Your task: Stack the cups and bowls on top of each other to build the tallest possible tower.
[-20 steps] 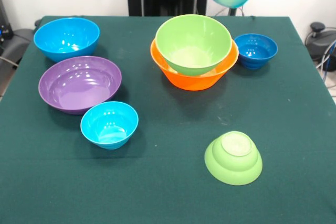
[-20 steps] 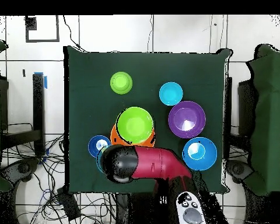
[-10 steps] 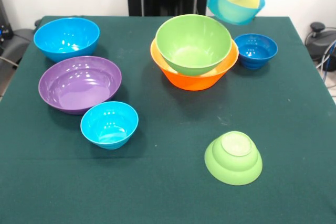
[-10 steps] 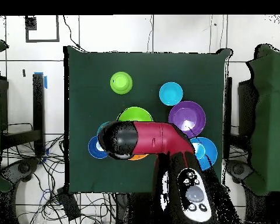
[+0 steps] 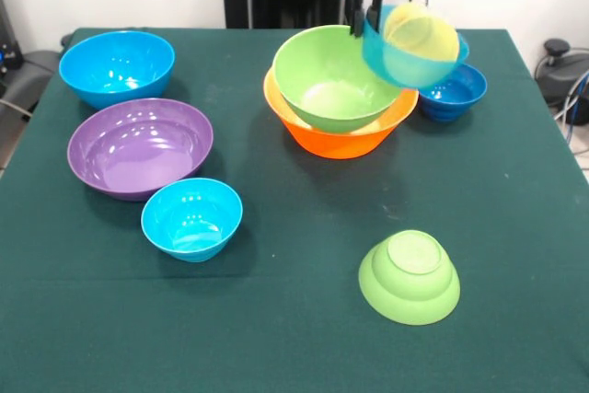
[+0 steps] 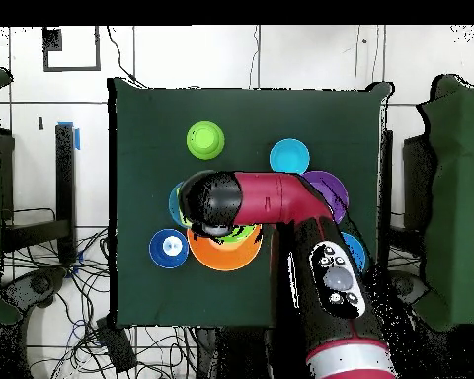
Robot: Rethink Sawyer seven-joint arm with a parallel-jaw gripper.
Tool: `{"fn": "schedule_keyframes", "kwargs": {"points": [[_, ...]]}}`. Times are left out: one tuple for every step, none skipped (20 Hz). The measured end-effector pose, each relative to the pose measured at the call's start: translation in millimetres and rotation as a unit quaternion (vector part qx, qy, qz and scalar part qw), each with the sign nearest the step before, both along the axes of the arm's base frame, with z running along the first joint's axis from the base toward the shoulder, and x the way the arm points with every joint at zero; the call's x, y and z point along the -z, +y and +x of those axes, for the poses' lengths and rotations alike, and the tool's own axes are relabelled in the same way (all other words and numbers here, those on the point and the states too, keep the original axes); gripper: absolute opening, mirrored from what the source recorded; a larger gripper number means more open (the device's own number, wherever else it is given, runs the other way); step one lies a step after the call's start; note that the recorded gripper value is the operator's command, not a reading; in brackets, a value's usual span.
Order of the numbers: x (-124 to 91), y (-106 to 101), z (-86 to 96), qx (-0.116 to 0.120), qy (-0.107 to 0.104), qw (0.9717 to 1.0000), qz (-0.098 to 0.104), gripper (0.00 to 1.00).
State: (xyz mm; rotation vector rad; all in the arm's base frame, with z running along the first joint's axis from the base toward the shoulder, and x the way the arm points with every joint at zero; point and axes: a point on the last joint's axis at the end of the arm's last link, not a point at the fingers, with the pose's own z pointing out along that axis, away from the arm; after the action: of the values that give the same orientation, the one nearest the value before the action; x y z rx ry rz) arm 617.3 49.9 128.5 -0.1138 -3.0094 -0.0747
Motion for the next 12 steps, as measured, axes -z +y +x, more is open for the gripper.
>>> {"fn": "schedule_keyframes", "kwargs": {"points": [[5.1, -1.8, 4.3, 0.000, 0.000, 1.0000, 0.002, 0.00], [10.3, -3.7, 8.5, 0.000, -0.001, 1.0000, 0.004, 0.00], [14.4, -4.5, 11.7, 0.000, -0.001, 1.0000, 0.005, 0.00], [18.5, -5.3, 14.9, -0.001, -0.002, 1.0000, 0.006, 0.00], [22.0, -5.4, 17.8, -0.001, -0.002, 1.0000, 0.007, 0.00], [26.9, -4.7, 21.7, -0.002, -0.002, 1.0000, 0.008, 0.00], [30.2, -3.5, 24.6, -0.004, -0.002, 1.0000, 0.008, 0.00], [33.4, -2.3, 27.6, -0.005, -0.002, 0.9999, 0.009, 0.00], [35.9, -0.5, 30.2, -0.007, -0.001, 0.9999, 0.009, 0.00], [39.3, 2.6, 33.9, -0.009, 0.001, 0.9999, 0.010, 0.00], [40.8, 4.6, 35.5, -0.010, 0.002, 0.9999, 0.010, 0.00], [43.0, 8.9, 38.9, -0.013, 0.003, 0.9998, 0.011, 0.00]]}}
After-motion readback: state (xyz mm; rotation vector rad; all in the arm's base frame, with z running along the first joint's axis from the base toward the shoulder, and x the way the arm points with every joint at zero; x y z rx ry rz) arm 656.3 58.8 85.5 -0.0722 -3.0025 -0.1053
